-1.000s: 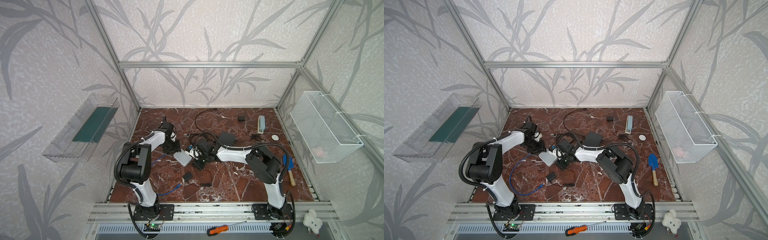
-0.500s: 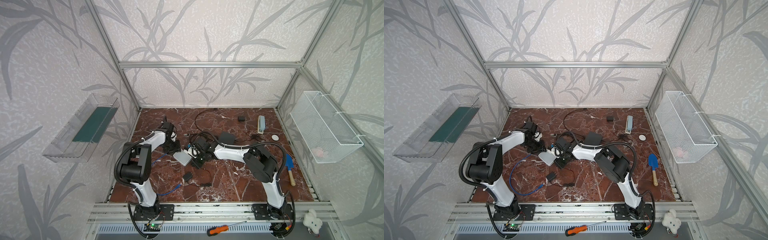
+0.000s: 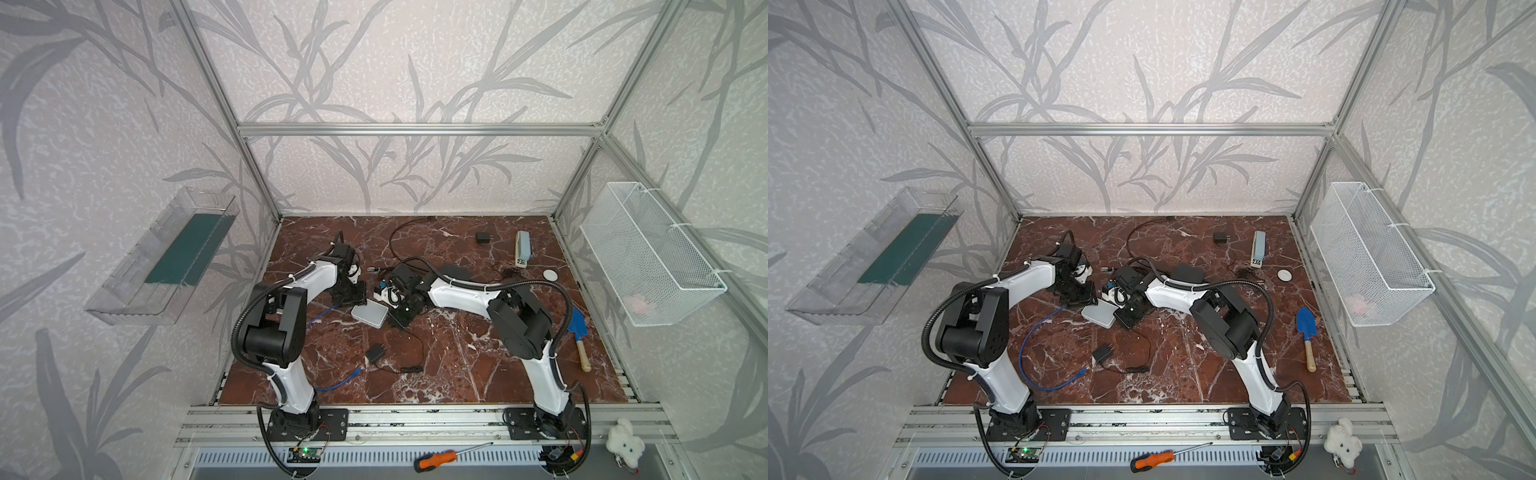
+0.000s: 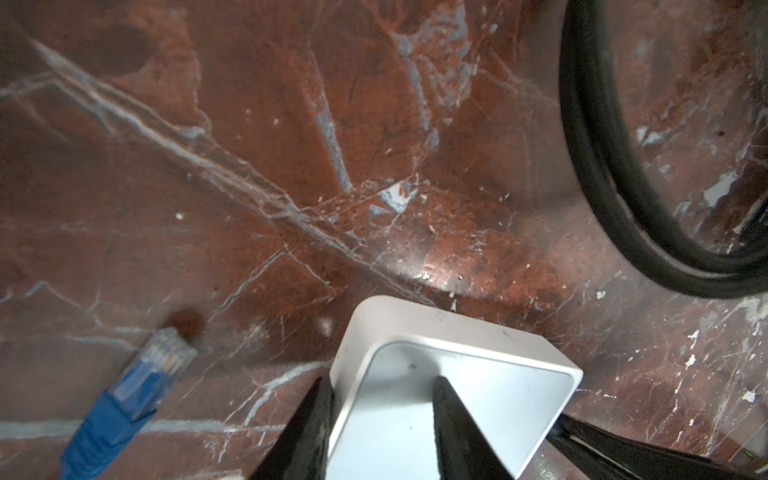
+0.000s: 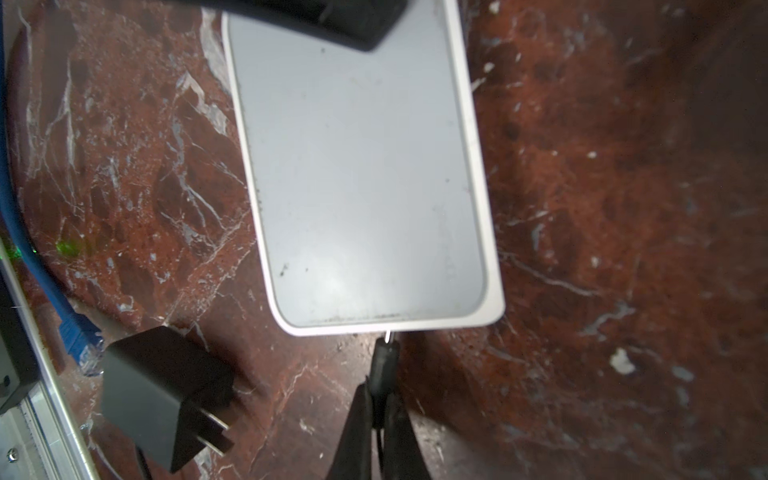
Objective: Insert the plug into the switch port
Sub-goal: 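Push the barrel plug tip into the white box port with the right gripper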
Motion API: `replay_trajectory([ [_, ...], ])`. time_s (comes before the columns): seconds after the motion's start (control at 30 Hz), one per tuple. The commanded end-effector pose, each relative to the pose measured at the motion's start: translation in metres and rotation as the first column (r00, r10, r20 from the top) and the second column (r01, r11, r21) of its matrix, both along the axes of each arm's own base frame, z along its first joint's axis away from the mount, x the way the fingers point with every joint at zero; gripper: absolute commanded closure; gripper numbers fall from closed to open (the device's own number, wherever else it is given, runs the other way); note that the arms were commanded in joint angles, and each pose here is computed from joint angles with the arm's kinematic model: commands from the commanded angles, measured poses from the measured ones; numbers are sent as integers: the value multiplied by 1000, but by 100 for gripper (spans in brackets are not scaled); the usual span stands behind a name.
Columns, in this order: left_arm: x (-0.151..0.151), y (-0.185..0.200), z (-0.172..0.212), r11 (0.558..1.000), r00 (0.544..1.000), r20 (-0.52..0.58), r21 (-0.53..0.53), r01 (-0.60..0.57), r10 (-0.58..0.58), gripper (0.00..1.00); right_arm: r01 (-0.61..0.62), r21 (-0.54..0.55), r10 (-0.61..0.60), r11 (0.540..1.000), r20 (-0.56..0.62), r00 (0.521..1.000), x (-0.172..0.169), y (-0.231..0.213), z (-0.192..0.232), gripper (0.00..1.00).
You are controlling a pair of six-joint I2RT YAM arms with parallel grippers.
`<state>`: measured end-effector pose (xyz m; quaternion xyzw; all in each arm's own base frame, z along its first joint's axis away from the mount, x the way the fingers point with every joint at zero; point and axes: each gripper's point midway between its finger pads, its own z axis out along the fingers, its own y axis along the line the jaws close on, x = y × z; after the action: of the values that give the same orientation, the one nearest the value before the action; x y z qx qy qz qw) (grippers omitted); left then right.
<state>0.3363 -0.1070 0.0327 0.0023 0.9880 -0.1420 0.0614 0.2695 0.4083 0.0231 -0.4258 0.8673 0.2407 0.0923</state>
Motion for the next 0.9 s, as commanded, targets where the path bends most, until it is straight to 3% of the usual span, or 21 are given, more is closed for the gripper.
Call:
replay_trajectory([
  [0.0,-28,-15,-17,999,991,-123,-25,44,-47,59,-58,63,51,996,107,993,18,23,18,94],
  [0.27,-22,-13,-19,995,988,-125,25,95,-91,59,-207,-23,208,978,184,961,20,14,17,94],
  [0.7,-23,-24,-20,990,981,-131,-30,140,-143,60,-226,52,204,973,269,941,35,37,39,94],
  [0.87,-25,-35,-21,981,975,-143,-114,154,-169,61,-245,34,214,969,382,899,44,39,45,94],
])
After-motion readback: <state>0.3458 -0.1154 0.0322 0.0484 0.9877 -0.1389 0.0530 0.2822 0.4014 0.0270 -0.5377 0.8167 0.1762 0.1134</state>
